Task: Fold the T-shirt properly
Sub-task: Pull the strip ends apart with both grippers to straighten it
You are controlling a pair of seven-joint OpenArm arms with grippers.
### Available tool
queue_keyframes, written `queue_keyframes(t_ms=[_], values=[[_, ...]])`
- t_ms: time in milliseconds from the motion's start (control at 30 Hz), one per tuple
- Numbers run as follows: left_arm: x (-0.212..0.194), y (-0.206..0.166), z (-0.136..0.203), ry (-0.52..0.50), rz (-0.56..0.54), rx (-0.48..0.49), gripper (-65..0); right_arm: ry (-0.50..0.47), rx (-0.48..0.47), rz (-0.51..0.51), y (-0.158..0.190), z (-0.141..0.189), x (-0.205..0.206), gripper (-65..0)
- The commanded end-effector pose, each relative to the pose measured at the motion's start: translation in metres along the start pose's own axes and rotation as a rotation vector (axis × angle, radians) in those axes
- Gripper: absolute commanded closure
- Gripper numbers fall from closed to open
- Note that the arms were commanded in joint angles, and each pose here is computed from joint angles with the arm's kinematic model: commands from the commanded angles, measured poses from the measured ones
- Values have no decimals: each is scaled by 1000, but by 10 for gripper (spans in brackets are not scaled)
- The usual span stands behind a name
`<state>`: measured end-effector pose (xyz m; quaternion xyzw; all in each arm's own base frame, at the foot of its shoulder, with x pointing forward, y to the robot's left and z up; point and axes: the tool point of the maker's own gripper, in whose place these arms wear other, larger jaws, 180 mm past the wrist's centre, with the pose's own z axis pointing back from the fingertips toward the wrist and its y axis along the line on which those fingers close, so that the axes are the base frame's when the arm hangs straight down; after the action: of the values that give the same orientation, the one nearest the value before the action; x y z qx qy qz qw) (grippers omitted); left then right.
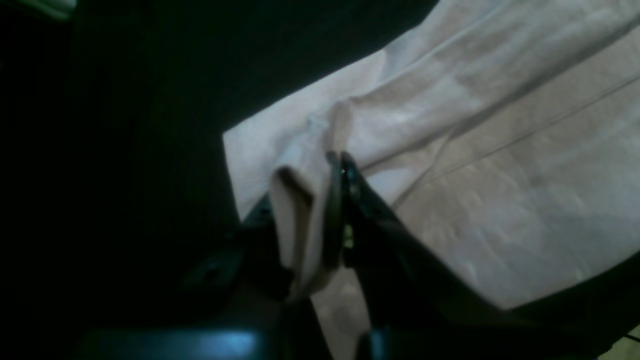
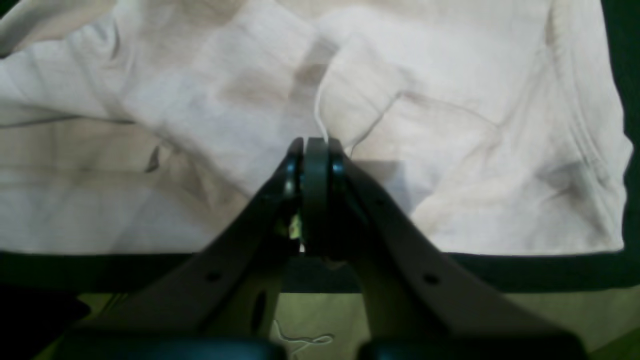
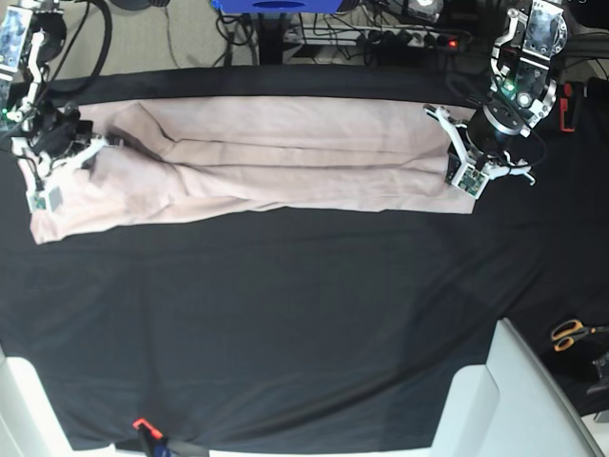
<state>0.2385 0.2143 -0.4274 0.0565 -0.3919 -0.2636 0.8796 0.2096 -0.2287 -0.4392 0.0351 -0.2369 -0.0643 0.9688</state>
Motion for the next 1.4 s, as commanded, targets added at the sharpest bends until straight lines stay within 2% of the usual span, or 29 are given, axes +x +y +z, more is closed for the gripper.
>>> queue_keyframes(t_ms=[0, 167, 333, 400, 500, 567, 733, 800, 900, 1000, 1133, 1200, 1267, 1333, 1367], values=[[9, 9, 1, -28, -28, 26, 0, -37, -9, -11, -5, 4, 10, -9], [5, 7, 0, 2, -147, 62, 0, -11, -54, -86, -14, 5, 4, -14], [8, 7, -2, -3, -156, 69, 0, -6, -39, -119, -6, 2, -1, -33], [8, 7, -2, -3, -160, 72, 0, 3, -51, -148, -8, 0, -4, -89], [9, 10, -2, -3, -161, 79, 0, 24, -75, -203, -13, -5, -11, -222], [8, 13, -1, -1, -167, 82, 0, 23, -87, -224, -16, -6, -12, -276], [9, 14, -1, -4, -166, 85, 0, -140, -142, -247, -31, -2, 19, -291], [9, 14, -1, -4, -166, 85, 0, -205, -156, -221, -42, 1, 49, -294], [9, 13, -1, -4, -167, 84, 0, -218, -161, -239, -57, -11, 85, -321], [8, 14, -1, -3, -166, 85, 0, -187, -180, -261, -82, -28, 106, -360], [8, 15, -1, -3, -165, 88, 0, -168, -122, -230, -90, -45, 129, -351], [9, 14, -1, -3, -164, 87, 0, -179, -98, -199, -88, -46, 134, -306], [8, 13, -1, -2, -162, 86, 0, -200, -72, -150, -79, -42, 139, -210], [8, 13, -1, -3, -159, 85, 0, -216, -52, -108, -69, -37, 136, -71], [8, 13, -1, -3, -159, 85, 0, -227, -40, -104, -60, -37, 135, -23]])
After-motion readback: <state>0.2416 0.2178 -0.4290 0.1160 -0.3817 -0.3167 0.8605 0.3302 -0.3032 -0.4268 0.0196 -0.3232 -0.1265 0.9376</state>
